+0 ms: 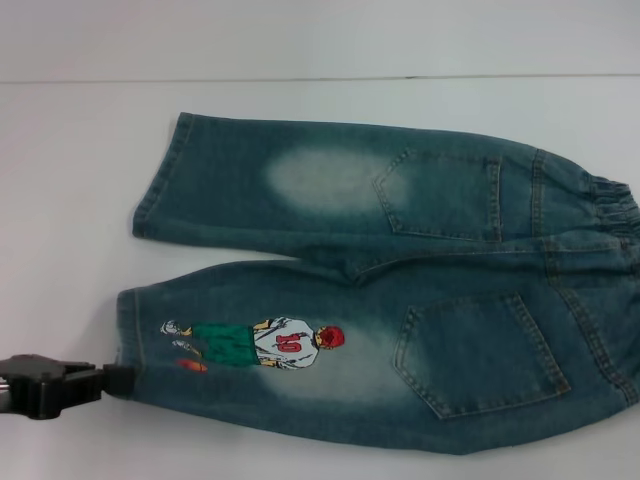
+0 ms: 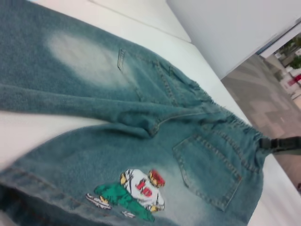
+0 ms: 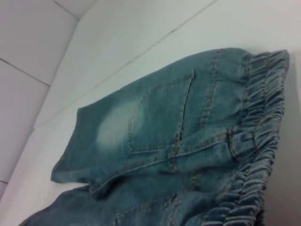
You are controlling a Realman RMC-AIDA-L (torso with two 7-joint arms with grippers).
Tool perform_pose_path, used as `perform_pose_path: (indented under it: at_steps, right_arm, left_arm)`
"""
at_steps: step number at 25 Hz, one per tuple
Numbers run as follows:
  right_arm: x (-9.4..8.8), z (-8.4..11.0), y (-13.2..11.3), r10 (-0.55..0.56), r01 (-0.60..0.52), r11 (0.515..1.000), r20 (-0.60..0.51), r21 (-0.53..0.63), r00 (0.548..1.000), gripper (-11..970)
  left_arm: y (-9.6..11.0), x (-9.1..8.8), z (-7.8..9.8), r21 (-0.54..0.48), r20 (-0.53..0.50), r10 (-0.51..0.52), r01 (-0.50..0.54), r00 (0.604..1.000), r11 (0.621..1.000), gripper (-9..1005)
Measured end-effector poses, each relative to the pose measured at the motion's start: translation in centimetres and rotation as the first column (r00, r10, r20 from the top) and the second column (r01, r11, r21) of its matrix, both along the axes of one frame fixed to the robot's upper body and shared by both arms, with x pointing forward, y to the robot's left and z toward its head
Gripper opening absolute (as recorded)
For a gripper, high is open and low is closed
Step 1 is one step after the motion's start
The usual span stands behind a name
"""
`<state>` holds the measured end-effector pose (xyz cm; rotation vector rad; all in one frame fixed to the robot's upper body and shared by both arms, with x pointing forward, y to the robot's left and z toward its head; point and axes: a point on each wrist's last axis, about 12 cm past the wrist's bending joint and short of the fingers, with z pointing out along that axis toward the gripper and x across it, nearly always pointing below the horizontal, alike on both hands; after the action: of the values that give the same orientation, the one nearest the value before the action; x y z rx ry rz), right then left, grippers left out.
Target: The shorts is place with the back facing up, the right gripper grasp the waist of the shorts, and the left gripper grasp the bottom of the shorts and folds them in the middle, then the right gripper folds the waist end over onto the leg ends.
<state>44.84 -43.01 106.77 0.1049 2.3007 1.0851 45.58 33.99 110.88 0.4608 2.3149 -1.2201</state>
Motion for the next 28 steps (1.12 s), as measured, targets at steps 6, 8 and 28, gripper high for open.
perform_pose_path:
  at_steps: [6, 8, 28]
  right_arm:
    - [0.5, 0.3, 0.2, -0.008, 0.008, 1.0, 0.01, 0.028, 1.0, 45]
    - [1.2, 0.9, 0.3, -0.037, 0.035, 0.997, 0.036, 0.069, 0.999, 45]
    - [12.0, 1.3, 4.3, -0.512, 0.452, 0.83, 0.125, 0.326, 0.85, 92]
  left_arm:
    - [0.7, 1.1, 1.0, -0.017, 0.075, 0.022, -0.021, 0.997, 1.0, 6]
    - [0.7, 2.3, 1.2, -0.012, 0.095, 0.023, -0.022, 0.995, 1.0, 6]
    - [-5.4, 18.4, 4.3, 0.018, 0.396, 0.261, -0.292, 0.88, 0.956, 23]
